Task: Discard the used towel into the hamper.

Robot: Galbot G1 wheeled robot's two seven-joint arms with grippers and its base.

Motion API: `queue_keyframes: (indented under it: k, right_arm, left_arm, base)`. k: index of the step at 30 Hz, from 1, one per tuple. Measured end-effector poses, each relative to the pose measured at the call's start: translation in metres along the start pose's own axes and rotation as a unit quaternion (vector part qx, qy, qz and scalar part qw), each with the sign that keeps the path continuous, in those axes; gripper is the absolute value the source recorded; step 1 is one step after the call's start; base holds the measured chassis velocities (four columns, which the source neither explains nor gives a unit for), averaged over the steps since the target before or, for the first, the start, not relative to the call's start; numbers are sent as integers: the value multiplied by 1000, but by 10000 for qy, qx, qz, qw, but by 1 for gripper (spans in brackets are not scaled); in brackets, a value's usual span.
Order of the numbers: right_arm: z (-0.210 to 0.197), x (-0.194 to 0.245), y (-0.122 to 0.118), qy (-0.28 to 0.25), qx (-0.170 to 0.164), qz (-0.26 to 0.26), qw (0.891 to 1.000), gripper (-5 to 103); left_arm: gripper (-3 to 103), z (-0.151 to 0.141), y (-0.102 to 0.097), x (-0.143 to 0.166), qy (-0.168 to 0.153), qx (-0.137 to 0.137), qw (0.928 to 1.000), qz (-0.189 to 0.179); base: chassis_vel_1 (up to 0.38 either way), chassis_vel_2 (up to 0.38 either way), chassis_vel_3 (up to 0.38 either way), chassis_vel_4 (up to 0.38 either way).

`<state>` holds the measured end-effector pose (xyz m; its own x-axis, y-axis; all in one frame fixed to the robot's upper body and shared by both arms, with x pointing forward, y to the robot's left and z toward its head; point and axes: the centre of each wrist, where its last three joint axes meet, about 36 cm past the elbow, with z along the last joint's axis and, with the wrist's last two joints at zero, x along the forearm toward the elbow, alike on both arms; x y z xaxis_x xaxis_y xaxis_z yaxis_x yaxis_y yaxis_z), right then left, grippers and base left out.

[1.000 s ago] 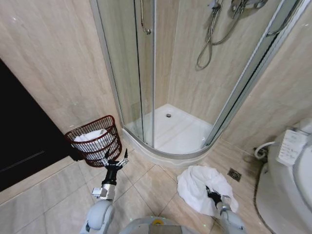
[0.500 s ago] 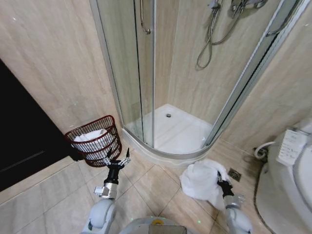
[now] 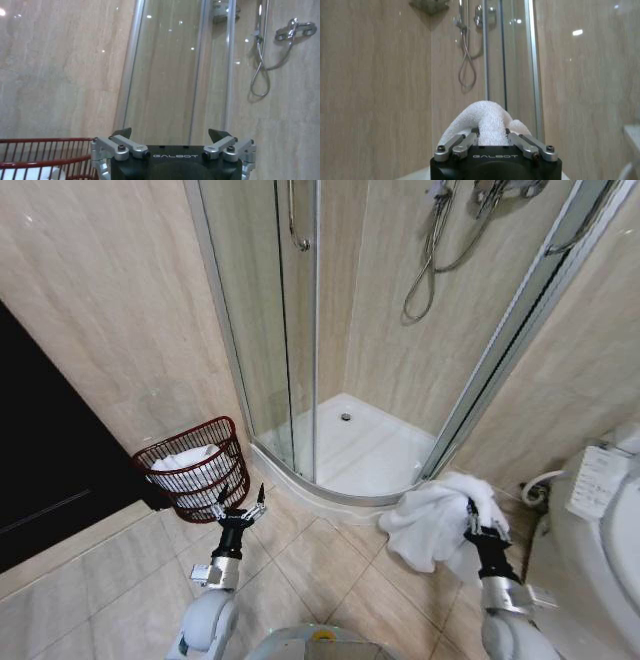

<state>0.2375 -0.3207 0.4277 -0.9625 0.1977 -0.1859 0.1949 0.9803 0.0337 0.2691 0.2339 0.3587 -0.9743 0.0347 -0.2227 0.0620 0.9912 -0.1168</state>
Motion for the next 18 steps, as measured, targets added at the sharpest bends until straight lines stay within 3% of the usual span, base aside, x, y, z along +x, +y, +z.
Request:
queue_keyframes:
  k: [9,18]
  right_arm:
    - [-51,1,22,-344,18,54,9994,18]
    - [-62,1,36,-444,110,-1,9990,18]
  left_arm:
    - [100,-6,1,-2,-91,40,9999,37]
    - [100,-5,3,0,-16,38,10000,33]
  base:
    - [0,0,0,0]
    - [0,0,0,0]
